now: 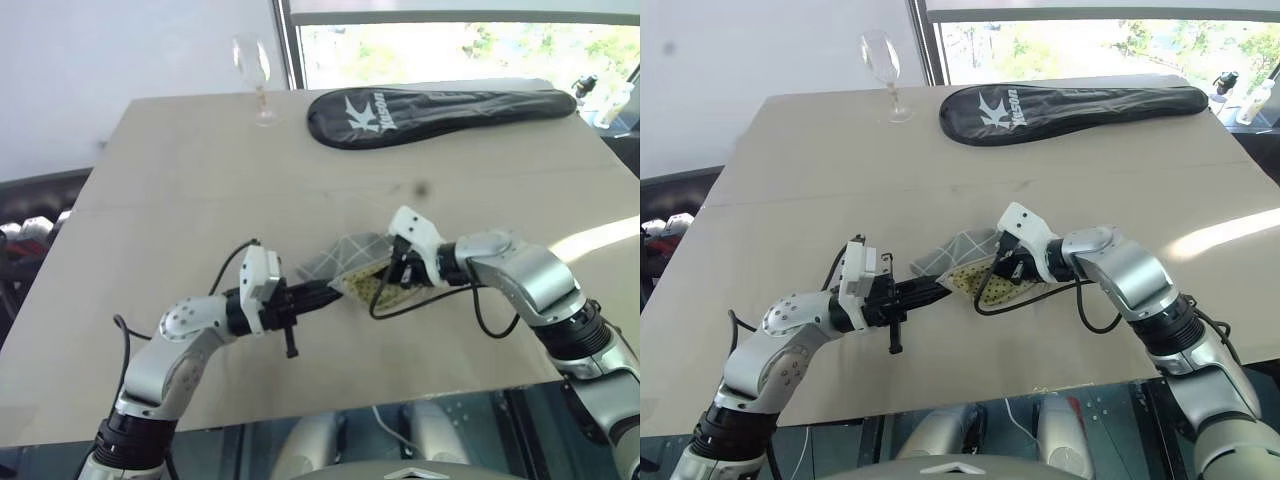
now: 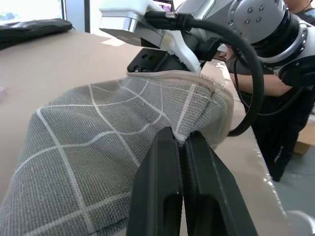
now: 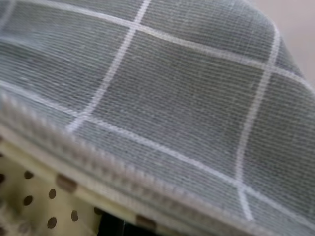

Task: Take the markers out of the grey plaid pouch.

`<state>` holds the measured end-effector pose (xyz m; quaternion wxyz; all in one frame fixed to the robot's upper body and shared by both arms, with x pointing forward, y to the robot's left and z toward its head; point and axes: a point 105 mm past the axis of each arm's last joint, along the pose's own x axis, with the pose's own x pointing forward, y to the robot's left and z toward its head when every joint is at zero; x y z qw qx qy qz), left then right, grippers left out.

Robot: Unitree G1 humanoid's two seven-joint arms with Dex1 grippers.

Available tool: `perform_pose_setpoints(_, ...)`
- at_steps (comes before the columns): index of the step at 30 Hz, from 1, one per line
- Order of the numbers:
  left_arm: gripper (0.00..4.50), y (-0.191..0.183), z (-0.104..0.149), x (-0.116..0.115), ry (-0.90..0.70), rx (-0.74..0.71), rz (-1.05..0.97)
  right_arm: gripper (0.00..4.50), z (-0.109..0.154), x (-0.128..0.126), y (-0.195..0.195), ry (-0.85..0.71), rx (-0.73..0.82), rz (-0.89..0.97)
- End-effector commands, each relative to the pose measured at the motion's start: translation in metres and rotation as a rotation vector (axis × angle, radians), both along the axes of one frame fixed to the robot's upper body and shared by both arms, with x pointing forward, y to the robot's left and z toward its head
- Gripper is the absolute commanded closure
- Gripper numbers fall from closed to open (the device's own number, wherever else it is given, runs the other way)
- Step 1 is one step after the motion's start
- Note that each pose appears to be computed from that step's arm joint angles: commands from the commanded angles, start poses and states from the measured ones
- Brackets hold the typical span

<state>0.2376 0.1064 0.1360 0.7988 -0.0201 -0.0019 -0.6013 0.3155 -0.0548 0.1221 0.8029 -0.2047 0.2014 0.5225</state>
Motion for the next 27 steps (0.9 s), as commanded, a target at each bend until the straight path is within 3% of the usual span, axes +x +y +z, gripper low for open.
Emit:
perform_pose_setpoints(1,4.50,-0.014,0.018,-0.025,0.020,-0.068,-0.129,4.01,0.014,0.050,-0.066,-0.314,-0.206,-0.233)
perform_pose_setpoints(3,4.50,-0.016,0.023,-0.024,0.025,-0.086,-0.116,4.01,0.016,0.044,-0.055,-0.434,-0.237,-0.083)
perform_pose_setpoints(7,4.50,-0.017,0.031,-0.012,0.039,-0.129,-0.047,4.01,0.018,0.029,-0.038,-0.506,-0.275,0.098)
perform_pose_setpoints(13,4.50,-0.017,0.025,-0.003,0.053,-0.108,0.018,4.01,0.015,0.018,-0.039,-0.441,-0.328,0.158)
perform_pose_setpoints(16,4.50,-0.020,0.024,-0.003,0.054,-0.110,0.017,2.45,0.011,0.013,-0.041,-0.394,-0.339,0.159)
perform_pose_setpoints(17,4.50,-0.020,0.023,-0.003,0.055,-0.110,0.015,2.20,0.009,0.013,-0.042,-0.389,-0.346,0.153)
perform_pose_setpoints(21,4.50,-0.020,0.017,-0.004,0.066,-0.099,0.012,0.43,0.005,0.015,-0.044,-0.385,-0.362,0.113)
perform_pose_setpoints(27,4.50,-0.024,0.010,-0.006,0.068,-0.068,0.004,0.43,0.010,0.009,-0.042,-0.365,-0.348,0.113)
